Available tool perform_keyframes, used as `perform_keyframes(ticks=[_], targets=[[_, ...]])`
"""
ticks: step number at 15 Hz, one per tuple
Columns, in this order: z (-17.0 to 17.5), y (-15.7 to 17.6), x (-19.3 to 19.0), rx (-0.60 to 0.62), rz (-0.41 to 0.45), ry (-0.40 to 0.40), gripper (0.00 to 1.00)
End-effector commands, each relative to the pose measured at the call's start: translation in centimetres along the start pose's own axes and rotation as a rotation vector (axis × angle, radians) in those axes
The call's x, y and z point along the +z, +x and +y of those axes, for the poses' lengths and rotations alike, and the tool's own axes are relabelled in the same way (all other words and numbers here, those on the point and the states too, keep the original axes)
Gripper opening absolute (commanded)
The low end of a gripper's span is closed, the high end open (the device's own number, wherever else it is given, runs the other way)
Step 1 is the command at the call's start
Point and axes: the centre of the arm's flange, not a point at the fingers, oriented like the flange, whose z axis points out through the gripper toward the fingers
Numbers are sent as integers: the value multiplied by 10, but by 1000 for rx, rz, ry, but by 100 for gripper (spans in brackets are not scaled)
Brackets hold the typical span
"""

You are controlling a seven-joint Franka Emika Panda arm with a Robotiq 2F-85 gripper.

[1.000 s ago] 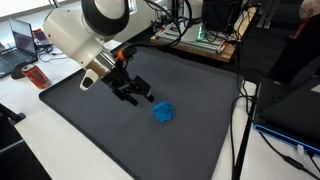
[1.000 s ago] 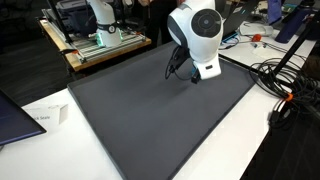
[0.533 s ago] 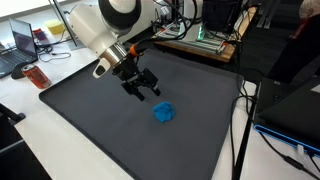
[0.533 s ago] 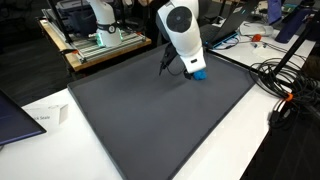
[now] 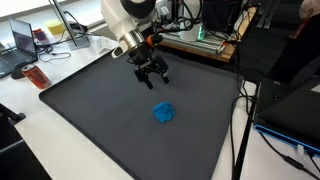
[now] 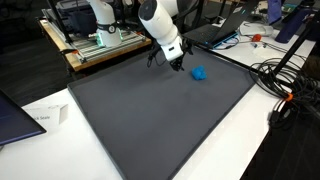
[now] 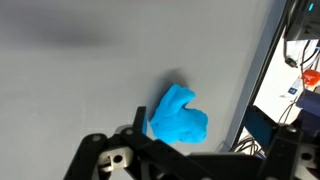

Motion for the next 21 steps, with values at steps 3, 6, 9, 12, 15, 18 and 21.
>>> perform_keyframes(ticks=[3, 6, 9, 12, 15, 18, 21], targets=[[-47, -46, -16, -21, 122, -142, 100], [-72, -51, -16, -40, 152, -250, 100], [-91, -57, -12, -62, 173, -342, 100], [-103, -64, -4, -76, 176, -409, 100], [-112, -70, 4, -78, 174, -479, 100], [-116, -78, 8, -66, 171, -540, 100], [-121, -81, 9, -65, 168, -574, 100]])
